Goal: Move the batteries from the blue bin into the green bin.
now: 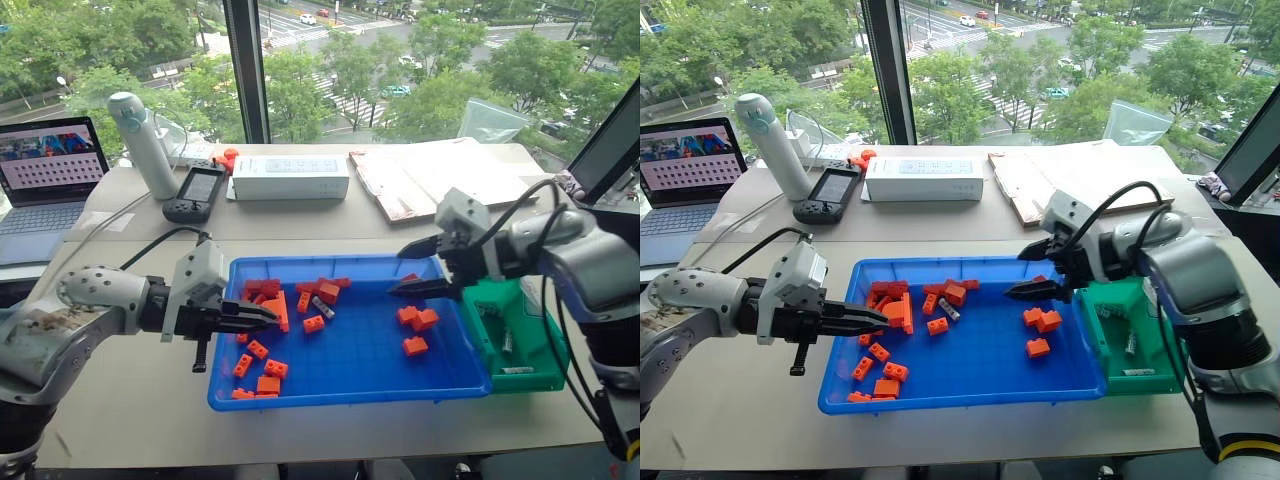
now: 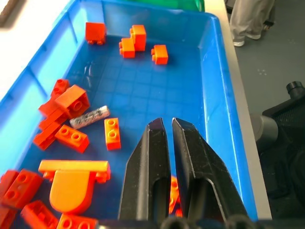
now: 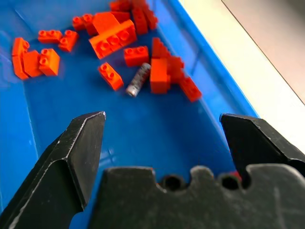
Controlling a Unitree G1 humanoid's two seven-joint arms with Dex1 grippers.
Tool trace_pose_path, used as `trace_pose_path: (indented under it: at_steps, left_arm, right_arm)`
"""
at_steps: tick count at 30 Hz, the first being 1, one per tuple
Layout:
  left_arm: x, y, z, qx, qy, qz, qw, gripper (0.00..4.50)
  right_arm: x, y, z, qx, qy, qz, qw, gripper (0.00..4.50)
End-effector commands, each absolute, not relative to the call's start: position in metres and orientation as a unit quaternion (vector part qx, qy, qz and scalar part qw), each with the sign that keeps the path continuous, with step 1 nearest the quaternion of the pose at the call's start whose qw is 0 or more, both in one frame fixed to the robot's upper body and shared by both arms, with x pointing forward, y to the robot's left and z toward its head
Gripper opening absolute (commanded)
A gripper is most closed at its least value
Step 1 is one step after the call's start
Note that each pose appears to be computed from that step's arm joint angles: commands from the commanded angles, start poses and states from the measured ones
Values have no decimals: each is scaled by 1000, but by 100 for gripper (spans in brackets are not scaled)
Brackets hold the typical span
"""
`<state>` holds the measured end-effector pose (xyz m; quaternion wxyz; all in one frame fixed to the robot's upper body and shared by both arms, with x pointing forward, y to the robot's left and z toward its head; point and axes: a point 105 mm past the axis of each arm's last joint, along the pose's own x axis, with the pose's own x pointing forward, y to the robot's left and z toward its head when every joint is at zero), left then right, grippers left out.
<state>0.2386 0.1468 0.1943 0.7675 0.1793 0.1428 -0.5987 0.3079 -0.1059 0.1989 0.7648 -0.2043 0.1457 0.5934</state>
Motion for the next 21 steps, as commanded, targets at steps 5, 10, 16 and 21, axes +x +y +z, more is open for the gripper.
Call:
trace_pose_path:
  at_steps: [5,10,16,21]
  left_arm:
    - [225,151,205,195,137,-580,779,35]
    - [222,153,207,195,140,-571,785,35]
    - [222,157,210,205,141,-556,793,35]
    - [219,157,211,204,142,-554,794,35]
  right_arm:
    - [306,-90,175,-262,118,605,742,448]
    - [311,-86,154,-268,143,603,738,448]
    - [321,-86,127,-281,166,585,742,448]
    - [326,-85,119,-276,173,584,743,448]
